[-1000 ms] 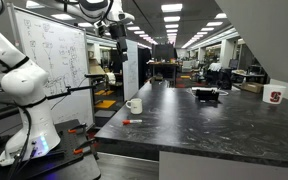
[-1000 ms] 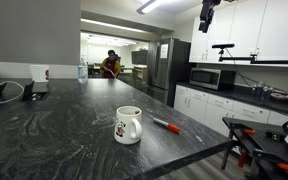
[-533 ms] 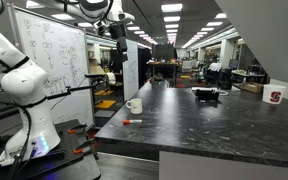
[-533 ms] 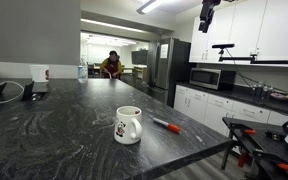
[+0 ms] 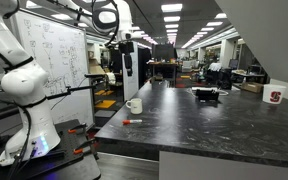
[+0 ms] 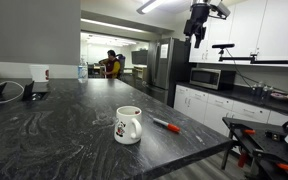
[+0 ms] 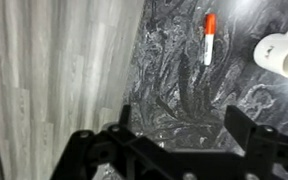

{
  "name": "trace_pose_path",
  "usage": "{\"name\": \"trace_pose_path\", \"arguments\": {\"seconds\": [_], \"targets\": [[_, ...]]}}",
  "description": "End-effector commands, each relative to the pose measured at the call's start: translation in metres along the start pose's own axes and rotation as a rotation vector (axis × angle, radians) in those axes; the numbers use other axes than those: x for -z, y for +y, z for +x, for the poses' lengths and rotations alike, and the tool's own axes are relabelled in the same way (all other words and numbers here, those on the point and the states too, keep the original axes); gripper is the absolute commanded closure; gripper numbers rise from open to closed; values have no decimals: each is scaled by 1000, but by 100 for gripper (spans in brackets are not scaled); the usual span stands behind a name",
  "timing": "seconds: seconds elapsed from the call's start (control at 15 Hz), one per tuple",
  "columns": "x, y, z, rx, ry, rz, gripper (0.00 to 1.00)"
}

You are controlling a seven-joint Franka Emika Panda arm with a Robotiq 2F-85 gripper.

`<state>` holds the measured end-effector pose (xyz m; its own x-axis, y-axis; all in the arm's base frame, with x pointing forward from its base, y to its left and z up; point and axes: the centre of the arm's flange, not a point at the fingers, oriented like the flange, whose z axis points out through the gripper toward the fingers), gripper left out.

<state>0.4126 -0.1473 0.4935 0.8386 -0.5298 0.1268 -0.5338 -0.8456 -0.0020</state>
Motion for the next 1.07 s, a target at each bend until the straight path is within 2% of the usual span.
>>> {"name": "trace_pose_path", "arguments": {"seconds": [0.0, 0.47, 1.0], "targets": [[-45, -13, 8, -97, -46, -24, 0], [-164, -35, -5, -57, -165, -91, 0], [-243, -62, -12, -24, -107, -148, 0]]}}
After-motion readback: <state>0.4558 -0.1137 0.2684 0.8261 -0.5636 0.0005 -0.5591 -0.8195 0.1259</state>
